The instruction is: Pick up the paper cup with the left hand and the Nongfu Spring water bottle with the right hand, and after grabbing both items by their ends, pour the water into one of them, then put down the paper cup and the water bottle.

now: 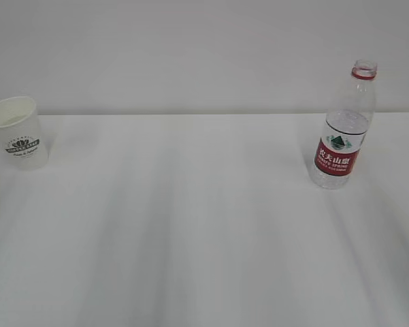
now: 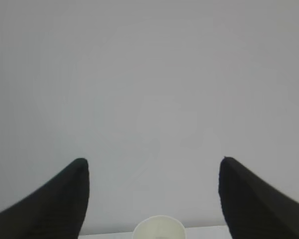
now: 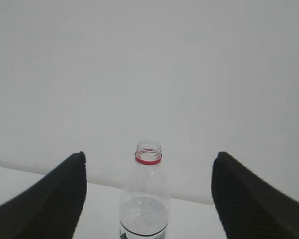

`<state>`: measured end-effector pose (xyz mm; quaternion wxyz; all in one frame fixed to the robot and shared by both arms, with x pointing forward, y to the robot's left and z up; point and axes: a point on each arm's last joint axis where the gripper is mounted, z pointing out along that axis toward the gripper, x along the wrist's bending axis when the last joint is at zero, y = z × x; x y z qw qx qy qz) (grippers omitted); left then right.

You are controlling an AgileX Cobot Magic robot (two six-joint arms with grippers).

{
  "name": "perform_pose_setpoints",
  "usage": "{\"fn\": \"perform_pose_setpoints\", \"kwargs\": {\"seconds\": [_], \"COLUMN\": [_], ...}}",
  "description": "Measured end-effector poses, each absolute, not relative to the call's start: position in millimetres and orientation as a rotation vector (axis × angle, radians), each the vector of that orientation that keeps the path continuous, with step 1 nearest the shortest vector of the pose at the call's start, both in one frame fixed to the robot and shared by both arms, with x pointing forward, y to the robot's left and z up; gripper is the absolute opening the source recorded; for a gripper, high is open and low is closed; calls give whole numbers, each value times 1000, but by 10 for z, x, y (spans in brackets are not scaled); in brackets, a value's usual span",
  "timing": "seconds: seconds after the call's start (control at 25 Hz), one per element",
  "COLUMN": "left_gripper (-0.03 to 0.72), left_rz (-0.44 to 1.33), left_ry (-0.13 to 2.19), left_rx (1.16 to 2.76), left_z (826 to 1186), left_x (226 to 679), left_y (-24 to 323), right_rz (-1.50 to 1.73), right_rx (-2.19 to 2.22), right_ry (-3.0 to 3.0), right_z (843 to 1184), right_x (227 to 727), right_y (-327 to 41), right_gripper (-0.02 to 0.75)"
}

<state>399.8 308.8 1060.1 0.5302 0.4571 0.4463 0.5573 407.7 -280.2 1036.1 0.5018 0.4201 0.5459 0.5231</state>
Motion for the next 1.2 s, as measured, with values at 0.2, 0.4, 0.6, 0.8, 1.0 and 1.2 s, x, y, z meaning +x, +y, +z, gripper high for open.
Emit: {"fn": "perform_pose_setpoints", "kwargs": {"seconds": [0.2, 0.4, 0.6, 0.8, 1.0, 1.2], "left_gripper": [591, 591, 587, 580, 577, 557], "left_rz": [1336, 1338, 1342, 1327, 1276, 1260], "left_ry": [1078, 1098, 1126, 1185, 1297, 1323], "left_rx": [1098, 1110, 1123, 1165, 1249, 1271], "left_z": [10645, 10677, 10825, 10869, 10767, 10748], "left_x": [3882, 3790, 3709, 3637, 3576, 3500], "left_y": [3086, 3087, 3095, 3104, 3117, 3112], "right_rz": [1253, 1232, 1203, 1210, 1197, 1138], "right_rx": [1003, 1011, 1040, 1090, 1132, 1206], "right_ry": [1301, 1296, 1310, 1305, 1314, 1359], "right_z": [10465, 10522, 10527, 10523, 10504, 10497], "right_x": [3905, 3740, 3616, 3526, 3444, 3347], "right_y": [-2825, -2851, -2875, -2892, -2910, -2941], "right_gripper": [590, 590, 590, 590, 589, 589]}}
